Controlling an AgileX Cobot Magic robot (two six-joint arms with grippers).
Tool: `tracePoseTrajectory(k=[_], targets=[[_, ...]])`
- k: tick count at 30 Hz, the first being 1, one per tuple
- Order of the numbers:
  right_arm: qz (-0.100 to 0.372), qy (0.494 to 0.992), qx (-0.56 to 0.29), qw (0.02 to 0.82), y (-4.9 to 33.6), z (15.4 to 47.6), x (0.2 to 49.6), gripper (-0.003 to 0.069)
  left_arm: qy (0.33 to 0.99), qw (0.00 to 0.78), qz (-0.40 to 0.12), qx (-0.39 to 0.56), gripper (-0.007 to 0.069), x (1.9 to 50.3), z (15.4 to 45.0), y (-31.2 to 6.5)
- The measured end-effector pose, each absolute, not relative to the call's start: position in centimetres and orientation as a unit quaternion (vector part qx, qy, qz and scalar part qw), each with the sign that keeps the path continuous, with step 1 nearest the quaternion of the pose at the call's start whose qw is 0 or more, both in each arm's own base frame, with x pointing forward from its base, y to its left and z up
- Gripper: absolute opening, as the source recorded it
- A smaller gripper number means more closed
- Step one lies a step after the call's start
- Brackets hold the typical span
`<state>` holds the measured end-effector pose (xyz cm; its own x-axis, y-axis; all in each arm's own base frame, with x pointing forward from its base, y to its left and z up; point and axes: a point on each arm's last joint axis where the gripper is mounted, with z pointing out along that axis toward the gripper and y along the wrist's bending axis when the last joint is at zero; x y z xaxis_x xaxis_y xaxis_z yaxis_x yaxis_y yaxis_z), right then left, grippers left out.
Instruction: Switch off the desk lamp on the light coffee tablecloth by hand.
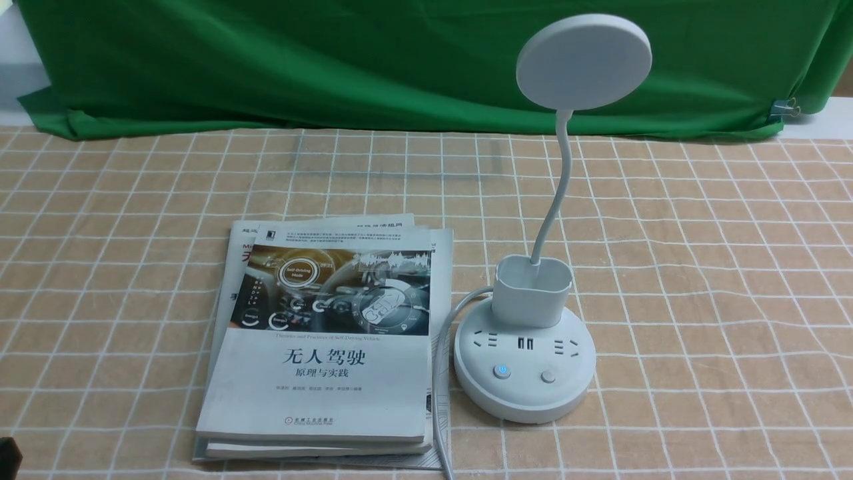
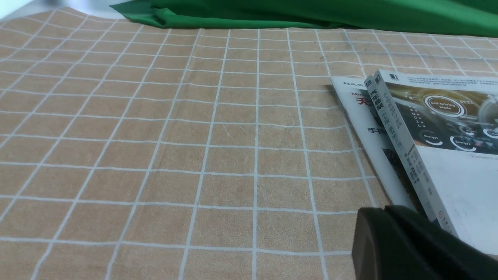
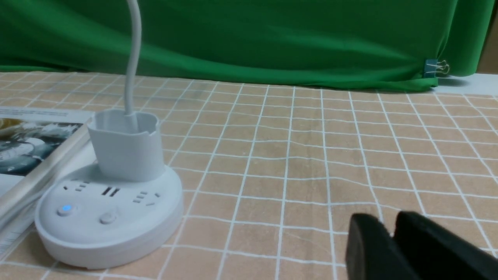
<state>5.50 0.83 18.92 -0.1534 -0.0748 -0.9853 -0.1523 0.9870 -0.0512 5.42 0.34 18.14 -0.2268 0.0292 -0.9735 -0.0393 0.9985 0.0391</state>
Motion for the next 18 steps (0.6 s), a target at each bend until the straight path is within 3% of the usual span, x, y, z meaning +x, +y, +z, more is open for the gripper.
tracePoseTrajectory(k=[18], targets=[[0.030, 0.759, -0.075, 0.646, 0.83, 18.92, 5.50, 0.0171, 0.783, 0.622, 0.028, -0.003, 0.0005, 5.42, 18.14, 0.34]])
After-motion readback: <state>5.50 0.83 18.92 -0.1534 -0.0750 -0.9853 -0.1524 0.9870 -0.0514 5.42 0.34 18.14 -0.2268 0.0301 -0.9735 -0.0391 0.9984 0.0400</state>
